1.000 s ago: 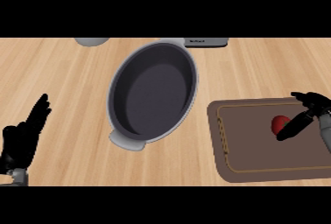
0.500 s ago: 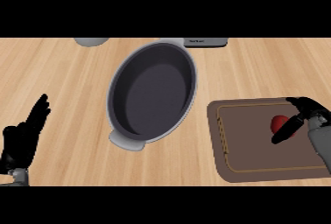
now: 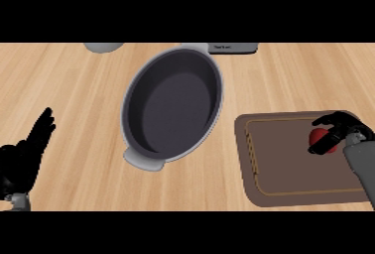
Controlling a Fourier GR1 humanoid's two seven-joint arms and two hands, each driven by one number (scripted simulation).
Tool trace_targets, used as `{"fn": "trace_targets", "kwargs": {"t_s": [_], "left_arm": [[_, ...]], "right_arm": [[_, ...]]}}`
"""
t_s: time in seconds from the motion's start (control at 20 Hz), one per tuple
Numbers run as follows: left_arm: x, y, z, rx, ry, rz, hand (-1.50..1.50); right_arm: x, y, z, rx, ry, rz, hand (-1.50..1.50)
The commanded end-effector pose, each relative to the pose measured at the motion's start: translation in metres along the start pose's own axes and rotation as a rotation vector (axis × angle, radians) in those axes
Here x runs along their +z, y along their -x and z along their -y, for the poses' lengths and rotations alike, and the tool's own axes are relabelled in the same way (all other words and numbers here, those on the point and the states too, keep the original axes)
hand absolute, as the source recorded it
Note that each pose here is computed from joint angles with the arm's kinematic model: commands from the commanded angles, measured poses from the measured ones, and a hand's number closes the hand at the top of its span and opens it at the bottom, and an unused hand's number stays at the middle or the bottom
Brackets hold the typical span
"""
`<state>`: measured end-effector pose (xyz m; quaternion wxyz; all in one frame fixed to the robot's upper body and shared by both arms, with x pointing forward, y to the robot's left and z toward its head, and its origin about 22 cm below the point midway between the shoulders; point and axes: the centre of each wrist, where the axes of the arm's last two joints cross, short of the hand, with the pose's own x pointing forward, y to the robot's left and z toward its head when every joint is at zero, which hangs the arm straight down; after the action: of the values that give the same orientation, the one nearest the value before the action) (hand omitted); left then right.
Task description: Pick the tomato from the tray and place it in the pot
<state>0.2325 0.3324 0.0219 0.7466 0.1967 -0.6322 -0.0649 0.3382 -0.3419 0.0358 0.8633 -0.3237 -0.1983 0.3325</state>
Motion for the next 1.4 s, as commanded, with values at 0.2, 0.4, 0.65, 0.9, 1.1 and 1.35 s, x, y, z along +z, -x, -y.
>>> {"fn": "trace_targets", "kwargs": {"t_s": [0.2, 0.4, 0.65, 0.9, 1.1, 1.35], "left_arm": [[0.015, 0.009, 0.015, 0.006, -0.004, -0.003, 0.0], [0.005, -0.005, -0.008, -0.003, -0.004, -0.011, 0.0], [-0.009, -0.016, 0.015, -0.015, 0.064, 0.042, 0.0], [-0.01, -0.018, 0.035, -0.019, 0.143, 0.075, 0.0], [-0.02, -0.034, 0.036, -0.016, 0.143, 0.082, 0.0], [-0.016, -0.023, 0.041, -0.014, 0.123, 0.038, 0.0]], "right_arm": [[-0.003, 0.005, 0.021, 0.016, 0.009, 0.054, 1.5], [-0.006, 0.016, 0.005, 0.026, 0.017, 0.061, 1.5], [0.103, -0.159, -0.115, 0.273, 0.018, 0.573, 1.5], [0.186, -0.213, -0.159, 0.444, 0.155, 0.782, 1.5], [0.225, -0.224, -0.183, 0.473, 0.345, 0.81, 1.5], [0.279, -0.233, -0.186, 0.351, 0.651, 0.873, 1.5]]}}
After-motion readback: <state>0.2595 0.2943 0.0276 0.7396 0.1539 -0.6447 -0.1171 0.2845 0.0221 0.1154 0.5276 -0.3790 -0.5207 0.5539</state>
